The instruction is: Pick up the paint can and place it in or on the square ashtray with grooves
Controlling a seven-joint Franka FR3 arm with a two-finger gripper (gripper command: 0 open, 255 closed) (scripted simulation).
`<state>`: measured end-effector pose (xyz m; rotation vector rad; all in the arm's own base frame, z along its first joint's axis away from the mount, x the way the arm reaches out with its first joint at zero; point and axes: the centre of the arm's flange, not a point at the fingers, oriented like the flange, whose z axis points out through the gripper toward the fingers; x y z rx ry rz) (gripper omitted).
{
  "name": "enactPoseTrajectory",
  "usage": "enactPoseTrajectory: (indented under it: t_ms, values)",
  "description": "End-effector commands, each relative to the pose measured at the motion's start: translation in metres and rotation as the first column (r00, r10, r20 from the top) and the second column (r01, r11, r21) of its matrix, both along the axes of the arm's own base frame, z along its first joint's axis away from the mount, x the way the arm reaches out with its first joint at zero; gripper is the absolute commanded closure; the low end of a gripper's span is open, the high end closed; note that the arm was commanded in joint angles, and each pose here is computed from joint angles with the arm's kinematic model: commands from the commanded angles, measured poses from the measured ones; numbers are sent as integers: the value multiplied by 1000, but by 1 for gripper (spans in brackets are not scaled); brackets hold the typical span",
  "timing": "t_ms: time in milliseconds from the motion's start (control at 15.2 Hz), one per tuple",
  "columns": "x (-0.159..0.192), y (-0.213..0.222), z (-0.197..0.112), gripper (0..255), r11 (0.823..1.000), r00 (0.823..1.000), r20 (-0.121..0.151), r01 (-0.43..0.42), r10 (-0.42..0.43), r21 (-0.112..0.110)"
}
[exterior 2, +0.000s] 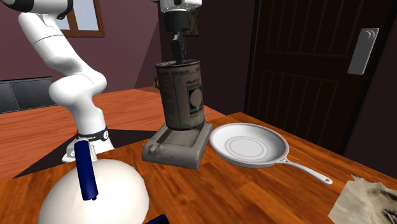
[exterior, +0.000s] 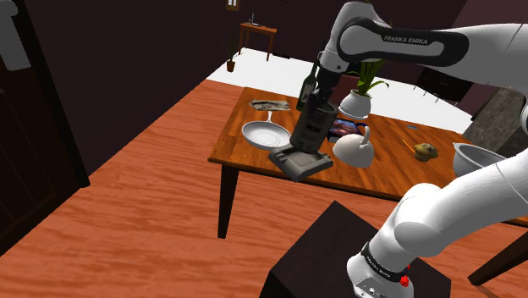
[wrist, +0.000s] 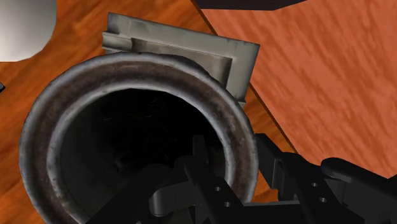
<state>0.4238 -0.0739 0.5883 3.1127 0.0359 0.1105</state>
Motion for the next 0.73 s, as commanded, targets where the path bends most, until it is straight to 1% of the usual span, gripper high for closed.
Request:
enactPoseTrajectory:
  t_ms: [0,396,660]
  values:
    - [0,1,-9,255,1000,1000,4,0,0,-1]
    - [0,1,-42,255,1000,1000,4,0,0,-1]
    - [0,1,-42,255,1000,1000,4,0,0,-1]
